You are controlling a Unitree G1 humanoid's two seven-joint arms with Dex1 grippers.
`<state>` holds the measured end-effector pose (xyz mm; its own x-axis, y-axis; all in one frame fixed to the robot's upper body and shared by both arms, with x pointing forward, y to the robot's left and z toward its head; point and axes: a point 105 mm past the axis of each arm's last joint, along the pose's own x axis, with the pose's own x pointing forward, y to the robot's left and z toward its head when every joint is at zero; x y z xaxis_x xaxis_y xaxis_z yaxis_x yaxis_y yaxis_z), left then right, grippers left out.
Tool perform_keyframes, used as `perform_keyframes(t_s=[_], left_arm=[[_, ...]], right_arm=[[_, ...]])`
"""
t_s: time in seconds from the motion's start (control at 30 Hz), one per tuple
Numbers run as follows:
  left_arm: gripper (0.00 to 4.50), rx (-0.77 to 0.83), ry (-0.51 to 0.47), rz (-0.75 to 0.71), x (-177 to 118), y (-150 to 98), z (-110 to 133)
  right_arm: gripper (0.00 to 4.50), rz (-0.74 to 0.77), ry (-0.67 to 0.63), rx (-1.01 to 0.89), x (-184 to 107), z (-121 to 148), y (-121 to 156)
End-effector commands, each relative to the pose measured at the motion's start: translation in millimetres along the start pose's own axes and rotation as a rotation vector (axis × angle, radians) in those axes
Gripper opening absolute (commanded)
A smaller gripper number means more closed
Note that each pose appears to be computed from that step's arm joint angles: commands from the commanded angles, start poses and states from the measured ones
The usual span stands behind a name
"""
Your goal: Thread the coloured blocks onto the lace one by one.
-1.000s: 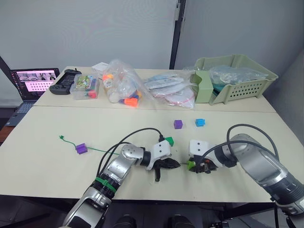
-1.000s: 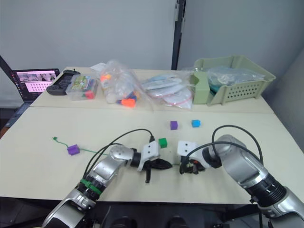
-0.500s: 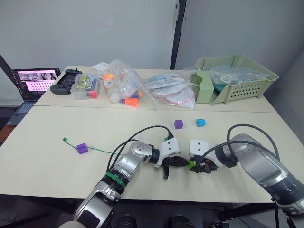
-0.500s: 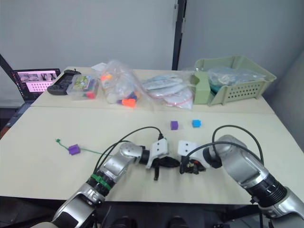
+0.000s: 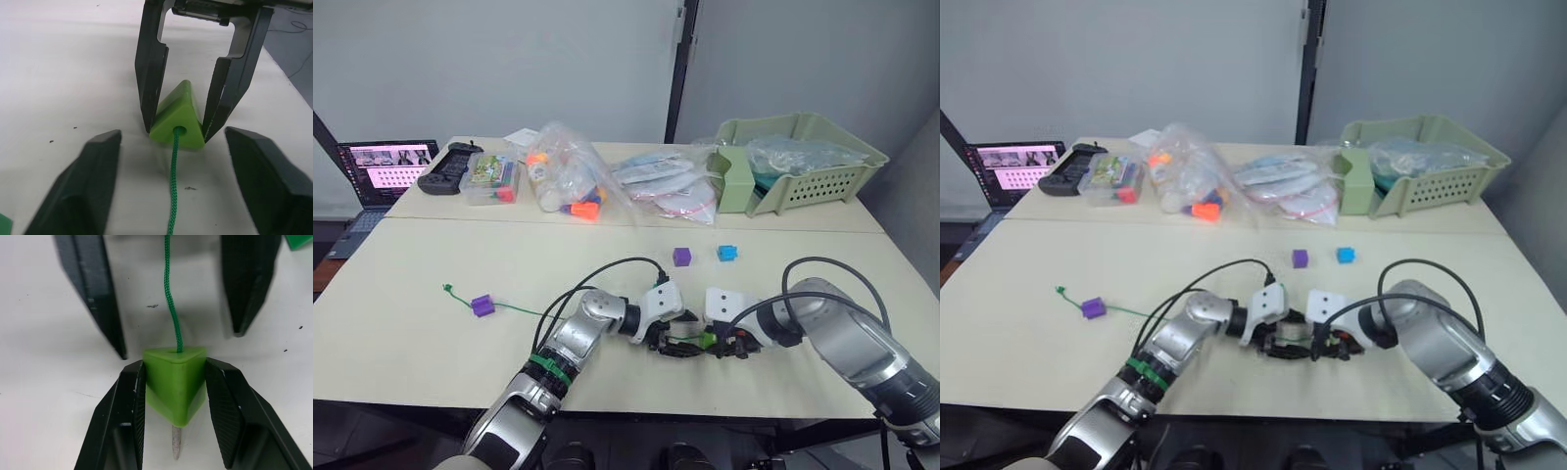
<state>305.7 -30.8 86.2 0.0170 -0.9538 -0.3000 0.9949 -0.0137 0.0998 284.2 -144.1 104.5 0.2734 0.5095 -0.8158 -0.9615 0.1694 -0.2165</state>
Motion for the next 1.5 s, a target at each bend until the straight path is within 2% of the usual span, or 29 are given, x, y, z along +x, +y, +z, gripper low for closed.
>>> perform_keyframes(t_s=[0.03, 0.13, 0.2, 0.3, 0.4, 0.6, 0.73, 0.9, 1.1, 1.23, 1.43, 1.5], left_arm=[[4.5, 0.026, -0.031, -0.004, -7, 0, 11], [4.5, 0.022, -0.024, 0.005, -12, 0, 9], [4.5, 0.019, -0.014, 0.01, -17, 0, 5], [4.5, 0.02, -0.006, 0.002, -18, -1, 3], [4.5, 0.027, -0.013, -0.016, -16, -3, 5], [4.5, 0.076, -0.04, -0.061, -1, -7, 16], [4.5, 0.094, -0.049, -0.083, 12, -8, 21], [4.5, 0.106, -0.012, -0.099, 31, -8, 19], [4.5, 0.11, 0.042, -0.117, 41, -9, 12], [3.34, 0.079, 0.134, -0.097, 45, -3, -2], [1.35, 0.07, 0.157, -0.084, 42, 0, -7], [1.34, 0.07, 0.16, -0.089, 39, -1, -9]], right_arm=[[1.28, 0.014, -0.024, -0.014, 1, 5, 3], [1.28, 0.011, -0.027, -0.013, 1, 5, 3], [2.36, 0.015, -0.047, -0.019, -1, 9, 4], [3.25, 0.017, -0.063, -0.017, -5, 12, 4], [4.4, -0.002, -0.064, -0.016, -11, 11, 1], [4.46, -0.032, -0.089, 0.062, -37, 3, 11], [4.46, -0.11, -0.085, 0.14, -54, -9, 15], [4.46, -0.199, -0.052, 0.217, -65, -24, 24], [4.46, -0.239, -0.045, 0.254, -69, -28, 31], [4.5, -0.268, -0.051, 0.277, -71, -29, 33], [4.5, -0.276, -0.063, 0.268, -65, -31, 28], [4.5, -0.276, -0.065, 0.241, -60, -30, 22]])
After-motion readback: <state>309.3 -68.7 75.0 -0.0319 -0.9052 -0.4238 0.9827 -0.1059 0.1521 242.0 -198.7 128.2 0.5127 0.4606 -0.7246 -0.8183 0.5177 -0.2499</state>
